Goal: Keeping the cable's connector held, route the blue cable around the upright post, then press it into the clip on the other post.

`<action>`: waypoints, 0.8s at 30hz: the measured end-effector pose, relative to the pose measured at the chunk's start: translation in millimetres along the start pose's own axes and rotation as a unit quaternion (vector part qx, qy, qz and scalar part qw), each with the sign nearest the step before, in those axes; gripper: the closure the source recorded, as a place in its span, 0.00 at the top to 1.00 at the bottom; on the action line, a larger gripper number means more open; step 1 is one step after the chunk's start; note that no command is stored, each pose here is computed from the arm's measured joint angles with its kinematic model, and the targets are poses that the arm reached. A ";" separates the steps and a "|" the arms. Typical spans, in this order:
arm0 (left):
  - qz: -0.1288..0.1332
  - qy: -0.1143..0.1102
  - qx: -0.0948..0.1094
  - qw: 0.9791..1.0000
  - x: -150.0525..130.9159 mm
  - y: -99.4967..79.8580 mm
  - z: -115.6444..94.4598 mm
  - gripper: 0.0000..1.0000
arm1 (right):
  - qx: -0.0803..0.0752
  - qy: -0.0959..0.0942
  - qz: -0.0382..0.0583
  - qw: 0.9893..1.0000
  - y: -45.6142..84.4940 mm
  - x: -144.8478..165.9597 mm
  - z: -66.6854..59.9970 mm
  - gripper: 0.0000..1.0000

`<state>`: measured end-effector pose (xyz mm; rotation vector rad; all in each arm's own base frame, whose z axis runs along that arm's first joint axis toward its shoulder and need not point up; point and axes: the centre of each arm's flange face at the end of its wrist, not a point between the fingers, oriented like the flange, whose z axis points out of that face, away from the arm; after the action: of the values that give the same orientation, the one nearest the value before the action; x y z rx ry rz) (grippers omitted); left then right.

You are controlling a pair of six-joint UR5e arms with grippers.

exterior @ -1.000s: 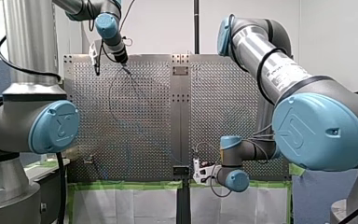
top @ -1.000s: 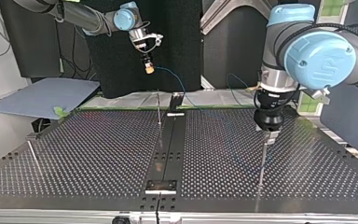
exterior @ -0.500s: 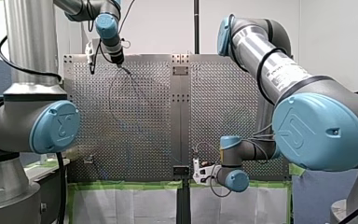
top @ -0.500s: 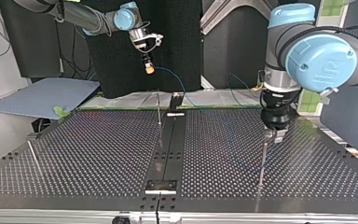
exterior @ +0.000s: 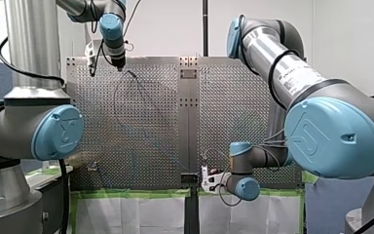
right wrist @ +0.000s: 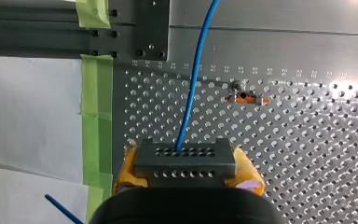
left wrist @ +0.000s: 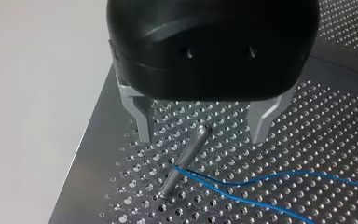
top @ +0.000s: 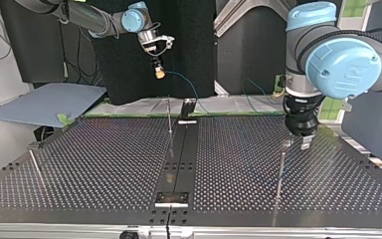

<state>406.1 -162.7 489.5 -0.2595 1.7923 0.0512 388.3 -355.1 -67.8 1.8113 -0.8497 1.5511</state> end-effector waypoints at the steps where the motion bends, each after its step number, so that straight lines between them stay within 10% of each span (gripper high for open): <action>1: 0.000 0.000 0.000 1.000 0.0 0.0 0.0 0.98 | 0.000 0.000 0.000 1.000 -0.1 0.1 0.1 0.00; 24: 0.043 -0.025 0.036 0.998 -3.0 -13.7 1.6 0.98 | 0.001 -0.002 0.001 1.000 -1.1 -0.2 -0.6 0.00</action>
<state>411.0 -175.3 493.4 -0.1290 1.7517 0.0537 388.9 -353.9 -67.9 1.8157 -0.8532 1.5506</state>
